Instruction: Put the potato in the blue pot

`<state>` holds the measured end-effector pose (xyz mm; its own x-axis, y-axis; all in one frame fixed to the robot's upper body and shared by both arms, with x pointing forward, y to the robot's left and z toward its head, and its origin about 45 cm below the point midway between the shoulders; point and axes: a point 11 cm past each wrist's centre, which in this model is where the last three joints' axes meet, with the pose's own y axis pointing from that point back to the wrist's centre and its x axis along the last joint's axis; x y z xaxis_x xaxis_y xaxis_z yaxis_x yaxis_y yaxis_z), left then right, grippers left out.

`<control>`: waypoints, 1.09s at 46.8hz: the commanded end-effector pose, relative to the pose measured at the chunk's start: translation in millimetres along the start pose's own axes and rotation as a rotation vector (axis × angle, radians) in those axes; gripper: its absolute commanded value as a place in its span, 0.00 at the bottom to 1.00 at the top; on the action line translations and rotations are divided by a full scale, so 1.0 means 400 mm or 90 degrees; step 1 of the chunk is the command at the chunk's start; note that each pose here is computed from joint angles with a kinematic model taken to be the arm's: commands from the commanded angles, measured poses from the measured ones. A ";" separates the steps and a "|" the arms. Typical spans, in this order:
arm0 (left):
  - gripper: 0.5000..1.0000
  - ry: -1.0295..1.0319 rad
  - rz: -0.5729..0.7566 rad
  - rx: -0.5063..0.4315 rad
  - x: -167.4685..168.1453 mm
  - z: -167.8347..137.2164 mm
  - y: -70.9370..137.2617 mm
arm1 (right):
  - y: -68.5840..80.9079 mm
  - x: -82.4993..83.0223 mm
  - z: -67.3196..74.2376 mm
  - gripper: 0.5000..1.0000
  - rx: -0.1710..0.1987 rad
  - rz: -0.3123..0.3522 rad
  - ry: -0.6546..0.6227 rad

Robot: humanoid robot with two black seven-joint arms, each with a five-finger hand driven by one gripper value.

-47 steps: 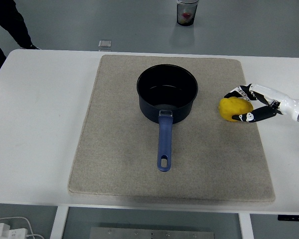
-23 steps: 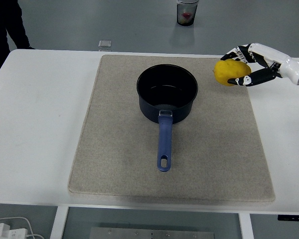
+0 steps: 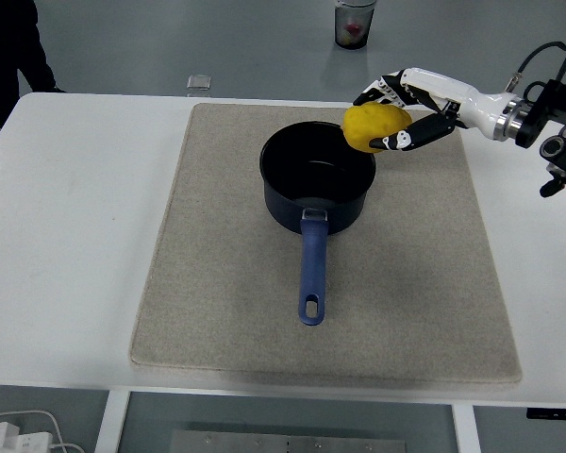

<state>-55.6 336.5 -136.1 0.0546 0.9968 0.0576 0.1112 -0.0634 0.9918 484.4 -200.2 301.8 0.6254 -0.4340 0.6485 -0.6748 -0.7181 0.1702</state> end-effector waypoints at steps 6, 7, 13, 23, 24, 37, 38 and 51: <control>0.99 0.000 0.000 0.000 0.000 0.000 0.000 | -0.048 -0.026 -0.027 0.00 0.013 -0.012 -0.003; 0.99 0.000 0.000 0.000 0.000 0.000 0.000 | -0.051 -0.027 -0.028 0.00 0.015 -0.010 -0.005; 0.99 0.000 0.000 0.000 0.000 0.000 0.000 | -0.067 -0.042 -0.039 0.00 0.022 -0.016 -0.009; 0.99 0.000 0.000 0.000 0.000 0.000 0.000 | -0.095 -0.062 -0.048 0.00 0.028 -0.016 -0.011; 0.99 0.000 0.000 0.000 0.000 0.000 0.000 | -0.098 -0.065 -0.048 0.00 0.028 -0.017 -0.012; 0.99 0.001 0.000 0.000 0.000 0.001 0.000 | -0.131 -0.102 -0.054 0.00 0.031 -0.025 -0.018; 0.99 0.000 0.000 0.000 0.000 0.000 0.000 | -0.132 -0.105 -0.053 0.00 0.031 -0.025 -0.018; 0.99 0.000 0.000 0.000 0.000 0.000 0.000 | -0.138 -0.151 -0.032 0.00 0.025 -0.037 -0.037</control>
<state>-55.4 336.4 -136.1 0.0538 0.9969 0.0575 0.1107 -0.0632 0.9918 480.3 -129.2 266.9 0.6812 -0.4202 0.5995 -0.6230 -0.7628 0.1732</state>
